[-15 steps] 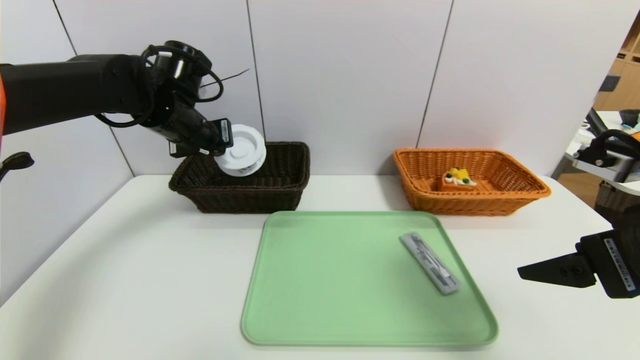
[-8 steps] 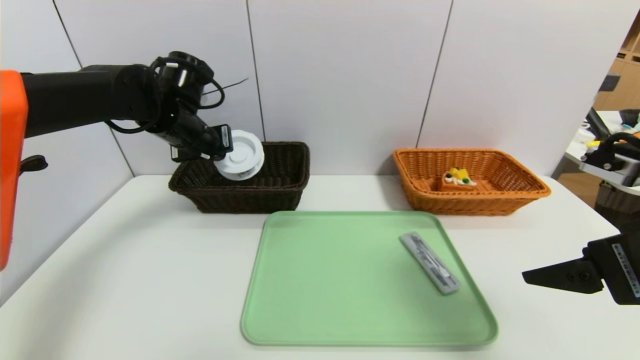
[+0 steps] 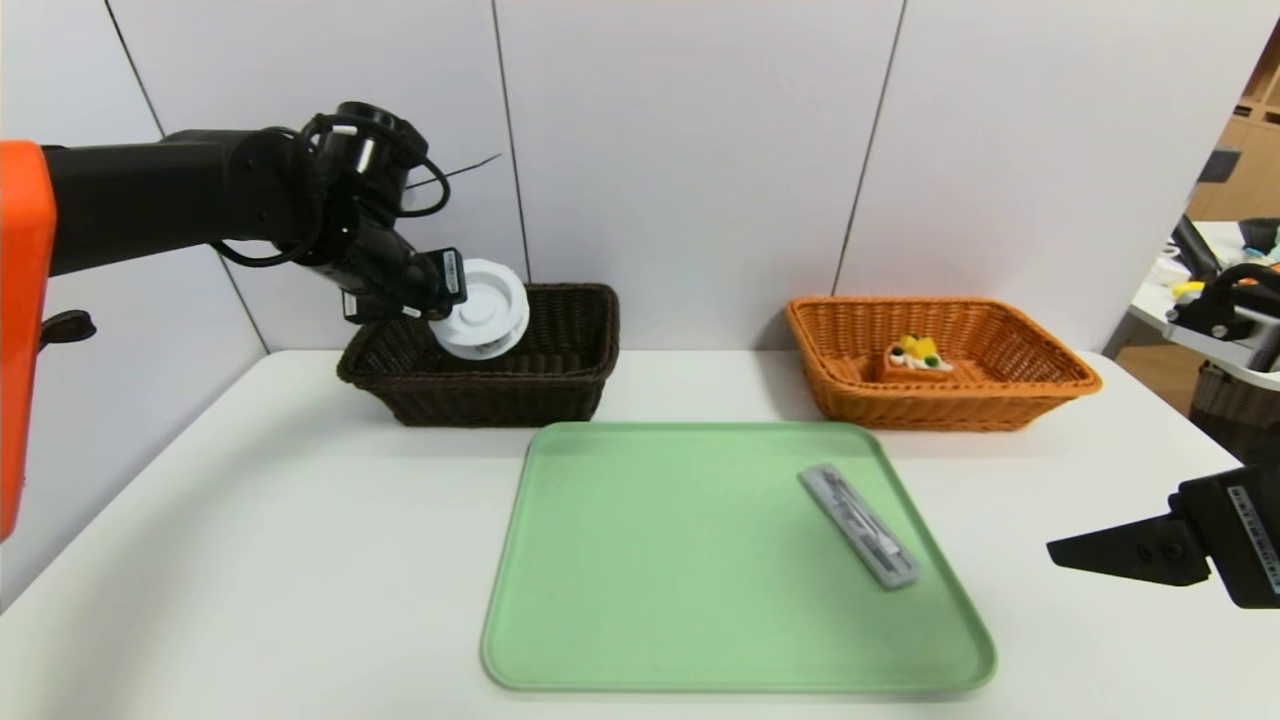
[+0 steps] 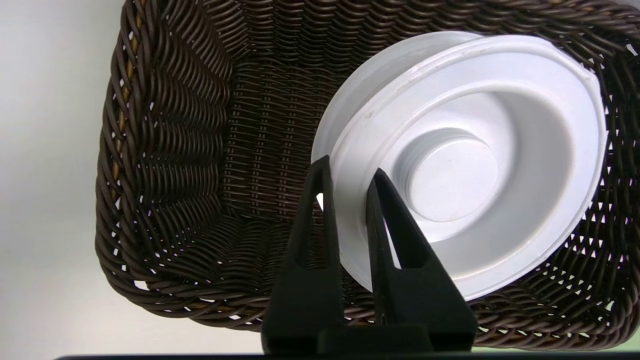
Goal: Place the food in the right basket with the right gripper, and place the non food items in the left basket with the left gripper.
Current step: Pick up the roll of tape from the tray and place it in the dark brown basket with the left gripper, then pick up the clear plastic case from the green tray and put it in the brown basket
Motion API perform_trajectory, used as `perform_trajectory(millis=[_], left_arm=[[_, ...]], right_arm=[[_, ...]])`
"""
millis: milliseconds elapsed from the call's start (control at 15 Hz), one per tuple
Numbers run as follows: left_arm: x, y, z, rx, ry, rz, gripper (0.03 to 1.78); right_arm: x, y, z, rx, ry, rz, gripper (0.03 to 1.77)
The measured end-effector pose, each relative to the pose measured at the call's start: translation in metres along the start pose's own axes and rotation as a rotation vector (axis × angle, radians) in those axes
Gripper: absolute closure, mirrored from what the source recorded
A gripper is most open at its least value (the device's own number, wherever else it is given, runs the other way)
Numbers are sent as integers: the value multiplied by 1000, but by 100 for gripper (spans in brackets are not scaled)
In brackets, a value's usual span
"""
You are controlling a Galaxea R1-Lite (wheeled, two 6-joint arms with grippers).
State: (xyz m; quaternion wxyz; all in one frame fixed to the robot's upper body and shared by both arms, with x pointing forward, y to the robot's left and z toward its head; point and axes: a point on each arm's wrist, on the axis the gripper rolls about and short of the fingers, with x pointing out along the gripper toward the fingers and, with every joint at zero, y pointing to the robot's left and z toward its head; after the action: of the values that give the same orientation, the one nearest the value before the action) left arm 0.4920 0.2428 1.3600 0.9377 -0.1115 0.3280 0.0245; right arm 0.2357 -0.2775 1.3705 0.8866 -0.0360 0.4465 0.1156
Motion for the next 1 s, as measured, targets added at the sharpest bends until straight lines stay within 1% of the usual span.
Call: perform_trajectory(millis=[67,267,400,533,733,867,1000], left_arm=[[0,1,-1,2,7,6,152],[0,0,-1,4,-1,29,105],[0,0,-1,6,-2,29,84],[0,-1,-1,7,-2,27,67],[-5,-1,0,7,-5,23,49],[-13,-3,0,11,-10,14,40],[-28,-9,-3,21,12,5,34]], right_arm=[[0,0,0,0,0,0,10],[0,0,0,1,1,-1,10],[0,0,0,1,1,-2,10],[0,-1,0,1,0,-2,10],[0,-1,0,2,0,-2,10],[0,0,1,3,-4,-2,10],[-2,0,3,3,-17,0,10]])
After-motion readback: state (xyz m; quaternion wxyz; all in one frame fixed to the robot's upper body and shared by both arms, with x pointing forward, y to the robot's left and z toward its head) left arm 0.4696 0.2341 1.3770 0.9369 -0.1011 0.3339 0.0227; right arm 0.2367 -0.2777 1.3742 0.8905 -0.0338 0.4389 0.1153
